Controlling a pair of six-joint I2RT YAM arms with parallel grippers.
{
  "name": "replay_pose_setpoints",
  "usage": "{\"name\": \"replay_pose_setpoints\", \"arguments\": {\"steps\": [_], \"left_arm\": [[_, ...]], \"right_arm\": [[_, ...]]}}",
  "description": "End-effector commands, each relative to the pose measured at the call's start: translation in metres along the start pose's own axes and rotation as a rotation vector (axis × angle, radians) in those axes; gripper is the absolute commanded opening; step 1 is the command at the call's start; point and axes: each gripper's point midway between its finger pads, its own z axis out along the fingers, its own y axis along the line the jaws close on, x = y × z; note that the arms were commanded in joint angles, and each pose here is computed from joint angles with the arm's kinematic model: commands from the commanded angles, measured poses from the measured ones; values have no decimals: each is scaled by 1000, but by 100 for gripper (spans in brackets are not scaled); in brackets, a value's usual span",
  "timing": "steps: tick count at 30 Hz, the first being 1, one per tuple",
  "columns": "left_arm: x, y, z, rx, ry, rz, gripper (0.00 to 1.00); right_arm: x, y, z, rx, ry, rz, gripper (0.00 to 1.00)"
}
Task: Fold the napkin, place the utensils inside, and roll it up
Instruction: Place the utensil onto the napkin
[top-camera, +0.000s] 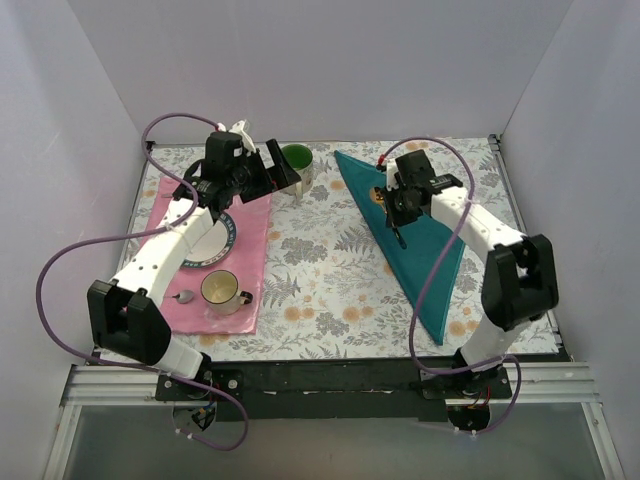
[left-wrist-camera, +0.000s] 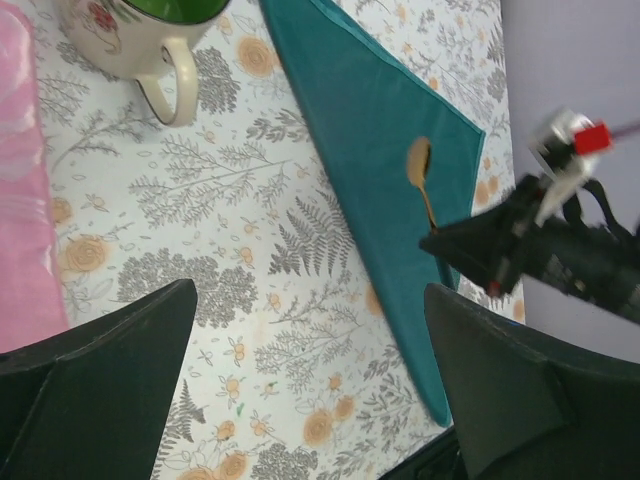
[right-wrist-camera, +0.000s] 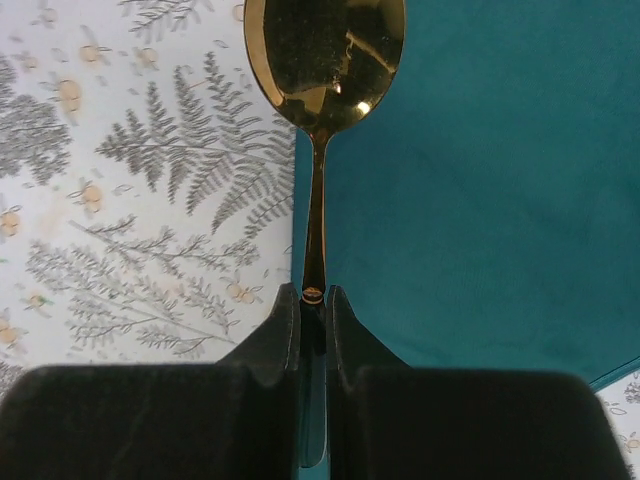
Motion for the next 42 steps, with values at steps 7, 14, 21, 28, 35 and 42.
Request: {"name": "replay_pose_setpoints", "arguments": {"steps": [7,14,21,28,35,42], "left_arm": [[17,-26,-8,136,40,8,96],[25,-23,-6,141,62,17,95],[27,-24,-1,154,83,13,95],[31,-23,2,159,102,12,95],[33,-24,3,165,110,10,95],[33,-25,3,172,113,9,95]], "right_arm": [[-13,-27,42,85,140,23,1],[4,-30,62,66,174,31,1],[3,-20,80,1,177,36,1],[-3,-19,90,-19,177,33,1],[4,-20,96,-19,194,31,3],[2,-21,97,-10,188,23,6]]}}
